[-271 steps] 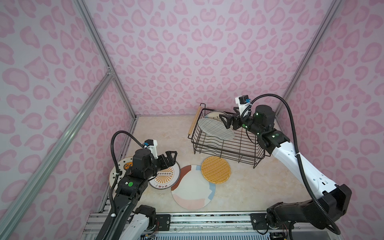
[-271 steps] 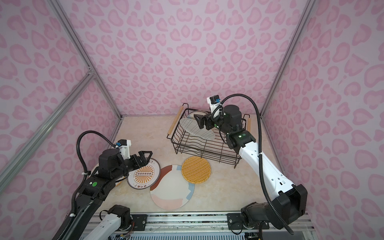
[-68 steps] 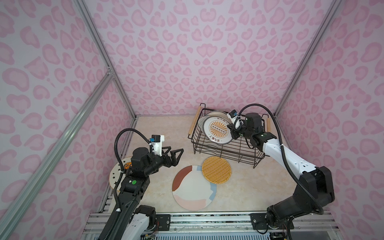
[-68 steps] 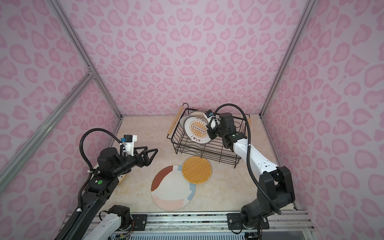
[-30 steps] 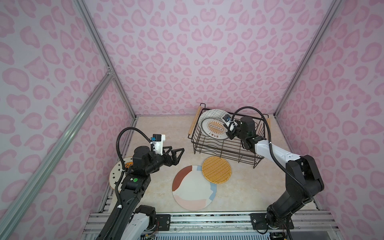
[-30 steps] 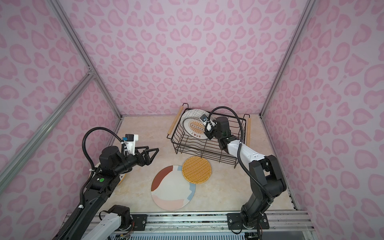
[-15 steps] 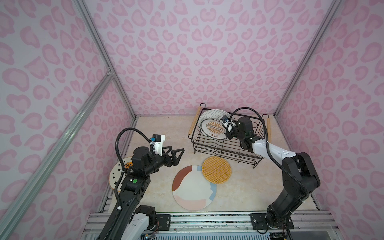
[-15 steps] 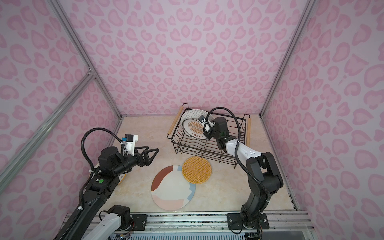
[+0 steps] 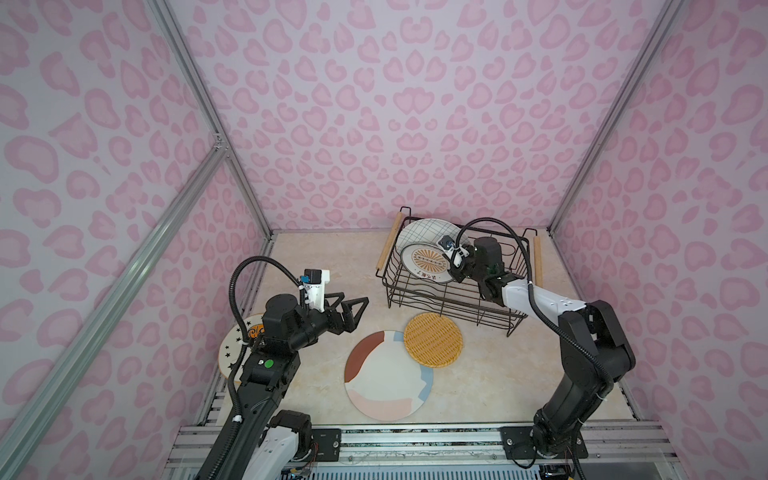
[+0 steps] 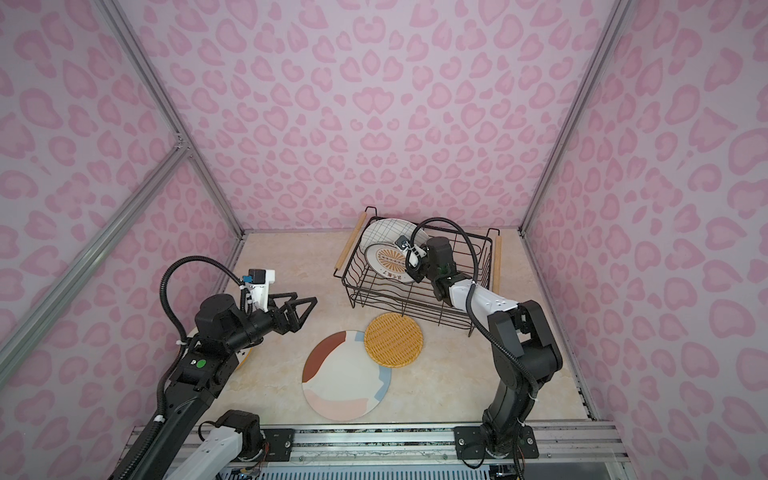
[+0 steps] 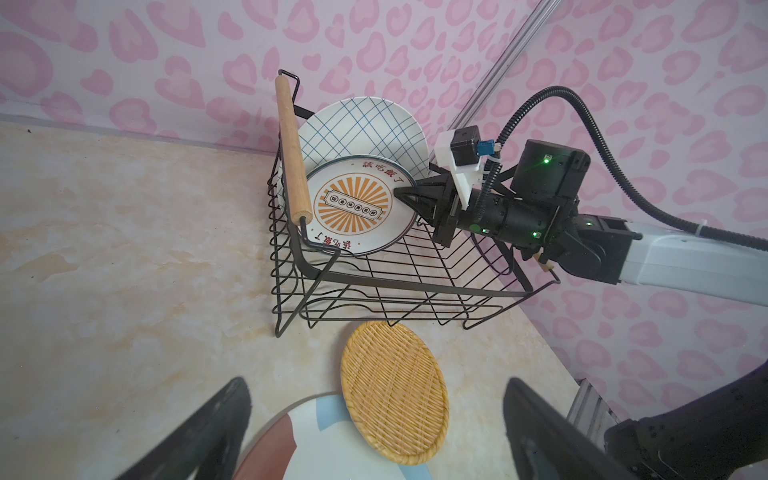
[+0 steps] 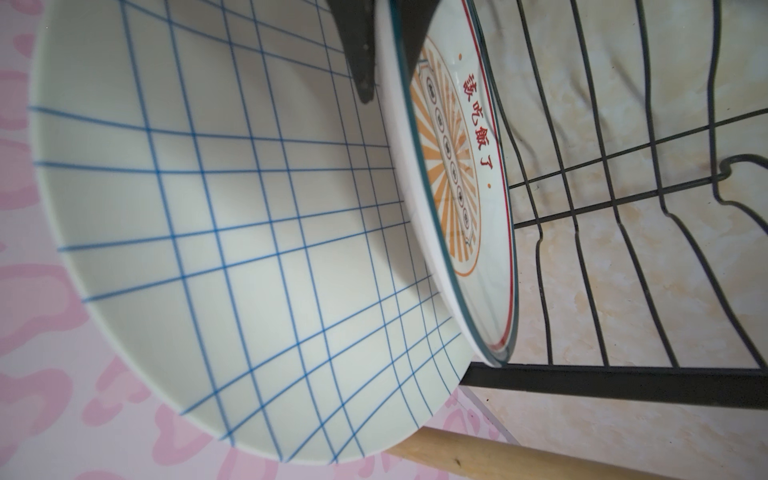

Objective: Load the plates into the dish rack
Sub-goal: 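Lower the sunburst plate into the rack beside the plaid plate, right gripper, then open the right gripper off the plate while left gripper reaches for star plate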

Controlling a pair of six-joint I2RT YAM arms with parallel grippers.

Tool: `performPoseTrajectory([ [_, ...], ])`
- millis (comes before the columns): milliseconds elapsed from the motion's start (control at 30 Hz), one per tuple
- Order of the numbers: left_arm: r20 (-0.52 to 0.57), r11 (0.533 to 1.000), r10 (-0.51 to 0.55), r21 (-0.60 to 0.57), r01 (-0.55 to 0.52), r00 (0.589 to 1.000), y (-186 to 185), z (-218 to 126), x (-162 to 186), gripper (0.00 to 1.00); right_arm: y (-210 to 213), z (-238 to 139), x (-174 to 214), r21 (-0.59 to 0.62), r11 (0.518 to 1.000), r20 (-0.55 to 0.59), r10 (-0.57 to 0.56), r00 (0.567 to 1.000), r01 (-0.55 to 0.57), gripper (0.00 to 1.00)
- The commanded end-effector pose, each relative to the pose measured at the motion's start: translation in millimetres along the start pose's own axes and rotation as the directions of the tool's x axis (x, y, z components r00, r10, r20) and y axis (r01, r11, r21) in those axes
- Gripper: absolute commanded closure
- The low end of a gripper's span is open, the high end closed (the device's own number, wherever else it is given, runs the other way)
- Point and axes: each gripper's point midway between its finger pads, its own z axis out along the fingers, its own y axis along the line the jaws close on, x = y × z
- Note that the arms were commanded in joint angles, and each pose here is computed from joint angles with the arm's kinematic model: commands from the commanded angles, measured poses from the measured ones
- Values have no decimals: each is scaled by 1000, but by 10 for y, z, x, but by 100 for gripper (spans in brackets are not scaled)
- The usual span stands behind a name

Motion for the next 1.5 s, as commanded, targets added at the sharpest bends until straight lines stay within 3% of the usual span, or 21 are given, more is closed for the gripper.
performPoseTrajectory([
  [0,20,1000,15,23,-16,1000,-46,-9,-40,3,59,18,-31,-15,1000,35,-16,999,17,100],
  [500,34,999,24,28,-25,999,-77,-44,-63,3,95,104,44,-36,999,10,11,1000,-11,100],
  [967,41,999,26,32,-28,999,-96,-62,-73,4,-14,5,-173,-12,999,35,35,999,-35,73],
  [1300,49,999,28,36,-30,998,-116,-84,-84,3,-42,10,-330,-5,999,60,48,997,-48,70],
  [1467,52,999,31,33,-33,998,-115,-95,-83,3,-65,4,-415,7,998,72,62,995,-63,62],
])
